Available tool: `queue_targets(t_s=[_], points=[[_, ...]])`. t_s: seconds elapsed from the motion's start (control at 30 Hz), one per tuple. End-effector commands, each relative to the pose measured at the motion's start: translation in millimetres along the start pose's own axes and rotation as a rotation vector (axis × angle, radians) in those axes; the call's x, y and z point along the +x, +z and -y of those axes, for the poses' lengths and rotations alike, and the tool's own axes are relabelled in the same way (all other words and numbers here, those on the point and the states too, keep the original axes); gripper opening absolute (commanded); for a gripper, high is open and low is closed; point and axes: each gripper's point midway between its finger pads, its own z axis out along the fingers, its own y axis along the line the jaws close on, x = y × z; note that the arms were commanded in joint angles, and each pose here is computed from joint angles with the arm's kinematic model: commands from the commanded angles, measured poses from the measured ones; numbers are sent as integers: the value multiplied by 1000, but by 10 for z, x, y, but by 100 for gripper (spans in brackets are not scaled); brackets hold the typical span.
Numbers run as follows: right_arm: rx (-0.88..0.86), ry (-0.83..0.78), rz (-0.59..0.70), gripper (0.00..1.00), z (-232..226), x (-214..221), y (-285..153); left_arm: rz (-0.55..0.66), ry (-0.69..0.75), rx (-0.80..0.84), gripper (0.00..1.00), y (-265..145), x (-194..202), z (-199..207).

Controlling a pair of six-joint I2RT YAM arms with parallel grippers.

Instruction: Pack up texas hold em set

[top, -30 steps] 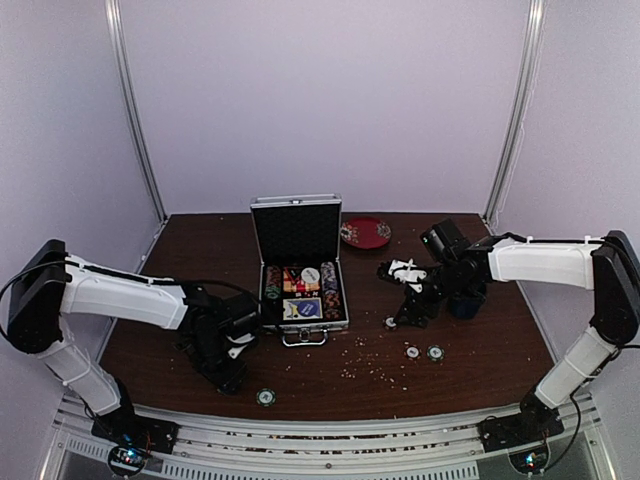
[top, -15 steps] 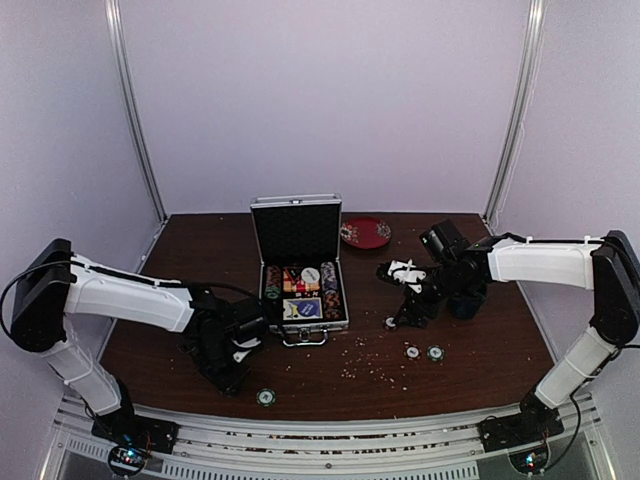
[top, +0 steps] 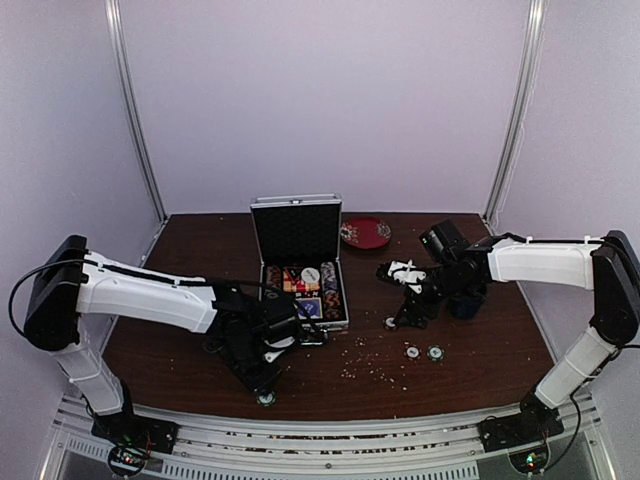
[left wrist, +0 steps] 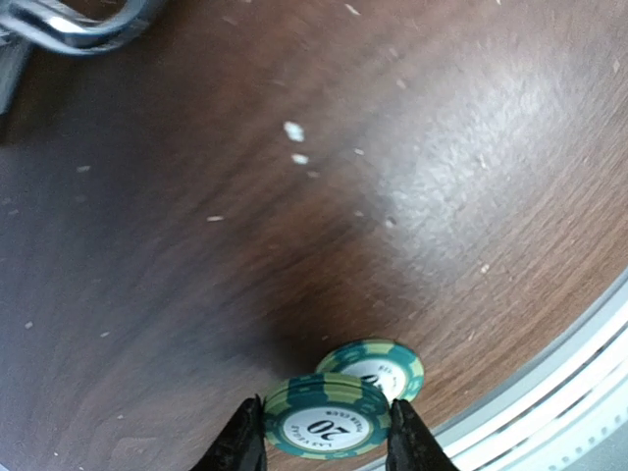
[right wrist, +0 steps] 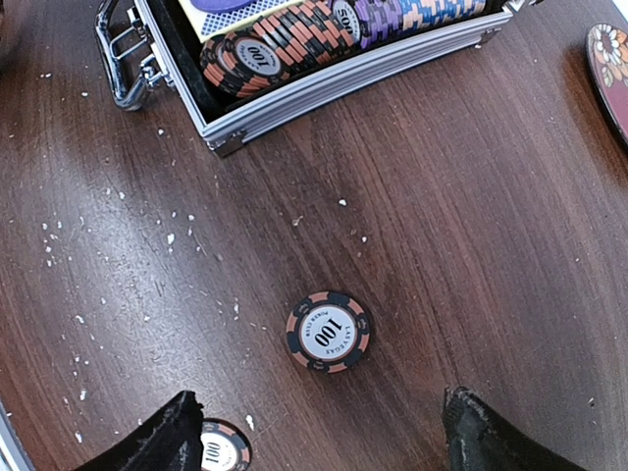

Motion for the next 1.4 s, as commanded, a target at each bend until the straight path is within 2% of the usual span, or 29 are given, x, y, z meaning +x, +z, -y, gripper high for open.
queue_targets(t_s=[0.0,0.7,1.07,1.17,1.37], points=[[-4,-16,-2,85,-9,-31,-1,-10,53,11,35,43,-50,121],[-10,-19,-12,85,-20,-9,18,-38,82,21,39,134,-22,203],[-16,-19,-15,84,-30,-2,27,-37,87,11,52,140,-26,210],[-17,-19,-16,85,-33,0,30,-37,90,12,59,134,-18,220],[-21,-20,-21,85,-38,7,41,-64,82,-32,58,179,38,139]])
